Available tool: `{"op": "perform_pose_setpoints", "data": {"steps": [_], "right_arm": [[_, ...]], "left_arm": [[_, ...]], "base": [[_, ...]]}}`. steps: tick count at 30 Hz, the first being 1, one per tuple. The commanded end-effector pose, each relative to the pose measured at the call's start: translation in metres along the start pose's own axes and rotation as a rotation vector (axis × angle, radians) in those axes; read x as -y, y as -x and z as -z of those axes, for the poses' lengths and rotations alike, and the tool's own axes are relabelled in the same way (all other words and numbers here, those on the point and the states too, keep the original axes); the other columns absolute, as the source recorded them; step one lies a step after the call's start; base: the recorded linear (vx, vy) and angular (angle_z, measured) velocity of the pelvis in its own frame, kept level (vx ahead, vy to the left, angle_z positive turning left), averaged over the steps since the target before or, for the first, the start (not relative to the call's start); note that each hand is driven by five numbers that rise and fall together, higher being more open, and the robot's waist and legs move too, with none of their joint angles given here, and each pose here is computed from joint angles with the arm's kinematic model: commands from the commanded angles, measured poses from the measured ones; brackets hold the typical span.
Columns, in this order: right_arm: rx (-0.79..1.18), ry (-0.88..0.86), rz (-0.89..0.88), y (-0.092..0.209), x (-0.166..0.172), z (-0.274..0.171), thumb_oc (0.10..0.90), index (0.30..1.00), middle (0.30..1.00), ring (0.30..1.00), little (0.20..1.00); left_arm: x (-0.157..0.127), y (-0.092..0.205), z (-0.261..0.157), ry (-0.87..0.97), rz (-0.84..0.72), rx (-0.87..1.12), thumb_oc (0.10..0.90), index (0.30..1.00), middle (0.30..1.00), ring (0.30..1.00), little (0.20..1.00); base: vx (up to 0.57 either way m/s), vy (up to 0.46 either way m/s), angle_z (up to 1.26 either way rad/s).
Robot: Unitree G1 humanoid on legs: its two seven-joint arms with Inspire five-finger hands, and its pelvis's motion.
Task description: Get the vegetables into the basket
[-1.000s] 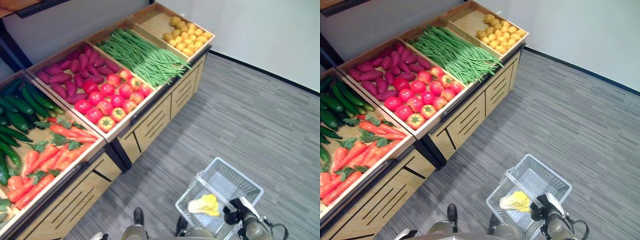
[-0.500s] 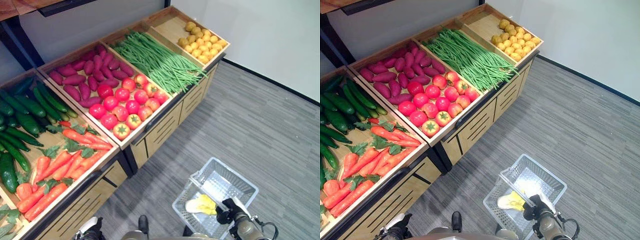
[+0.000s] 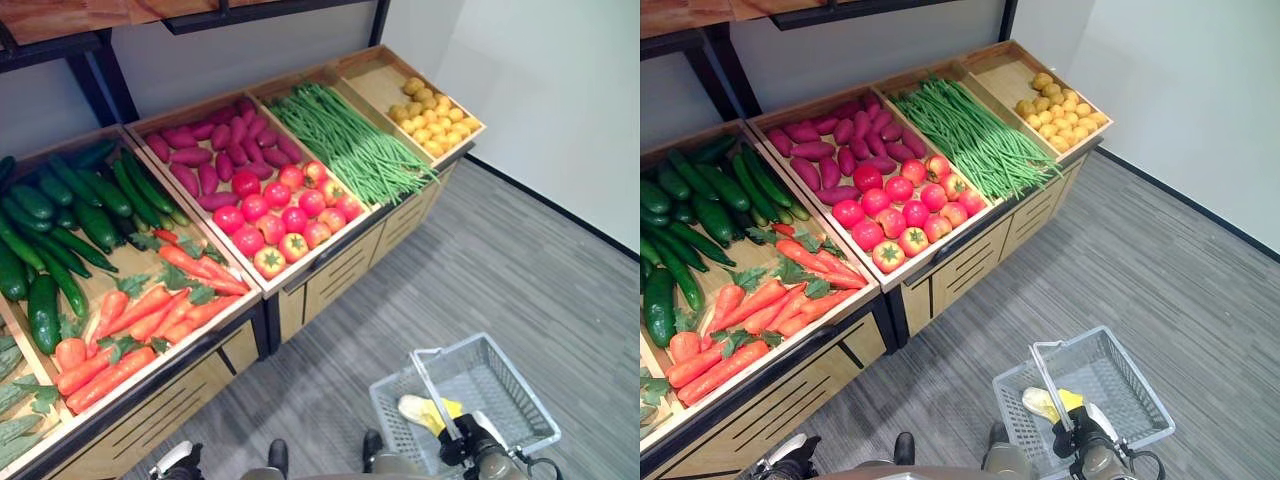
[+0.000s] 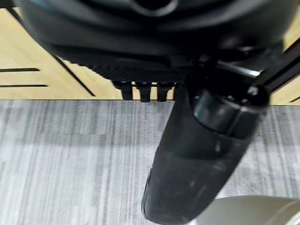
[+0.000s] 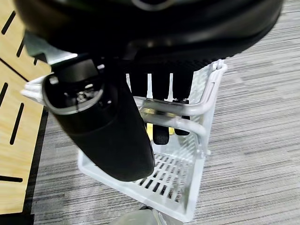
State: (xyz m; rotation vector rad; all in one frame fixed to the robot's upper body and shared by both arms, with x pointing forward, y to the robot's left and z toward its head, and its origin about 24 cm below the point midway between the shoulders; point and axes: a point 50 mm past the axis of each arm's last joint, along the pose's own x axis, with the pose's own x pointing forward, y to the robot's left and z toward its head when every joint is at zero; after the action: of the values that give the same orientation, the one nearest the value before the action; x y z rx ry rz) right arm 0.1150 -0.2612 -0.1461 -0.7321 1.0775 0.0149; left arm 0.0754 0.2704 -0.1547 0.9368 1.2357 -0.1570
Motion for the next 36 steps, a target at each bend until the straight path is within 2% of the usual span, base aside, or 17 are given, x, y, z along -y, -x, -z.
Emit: {"op": "perform_pose_setpoints", "data": {"steps": [1, 10, 18, 25, 36], "right_arm": [[0.091, -0.006, 0.089, -0.005, 0.028, -0.02, 0.4, 0.3, 0.3, 0.3, 0.3], [0.087, 0.053, 0.077, -0.005, 0.031, -0.013, 0.4, 0.3, 0.3, 0.3, 0.3], [0.065, 0.077, 0.116, -0.005, 0.047, -0.005, 0.4, 0.3, 0.3, 0.3, 0.3], [-0.014, 0.034, 0.116, -0.001, 0.044, 0.016, 0.4, 0.3, 0.3, 0.3, 0.3], [-0.036, 0.04, 0.067, 0.0, 0.027, 0.018, 0.4, 0.3, 0.3, 0.3, 0.3]], "left_arm": [[-0.022, -0.005, -0.008, 0.016, -0.055, 0.021, 0.9, 1.0, 1.0, 1.0, 1.0], [-0.011, -0.002, 0.005, -0.009, -0.036, -0.042, 0.9, 1.0, 1.0, 1.0, 1.0], [-0.003, -0.002, -0.014, 0.018, -0.024, -0.002, 0.9, 1.0, 1.0, 1.0, 1.0], [0.0, -0.002, -0.019, 0.018, -0.021, -0.007, 0.9, 1.0, 1.0, 1.0, 1.0], [0.015, 0.002, -0.007, 0.023, 0.015, -0.038, 0.9, 1.0, 1.0, 1.0, 1.0]], "base": [[0.13, -0.141, 0.64], [0.09, -0.288, 0.59], [0.01, -0.227, 0.23], [-0.03, -0.038, 0.8], [0.05, 0.115, 0.08]]}}
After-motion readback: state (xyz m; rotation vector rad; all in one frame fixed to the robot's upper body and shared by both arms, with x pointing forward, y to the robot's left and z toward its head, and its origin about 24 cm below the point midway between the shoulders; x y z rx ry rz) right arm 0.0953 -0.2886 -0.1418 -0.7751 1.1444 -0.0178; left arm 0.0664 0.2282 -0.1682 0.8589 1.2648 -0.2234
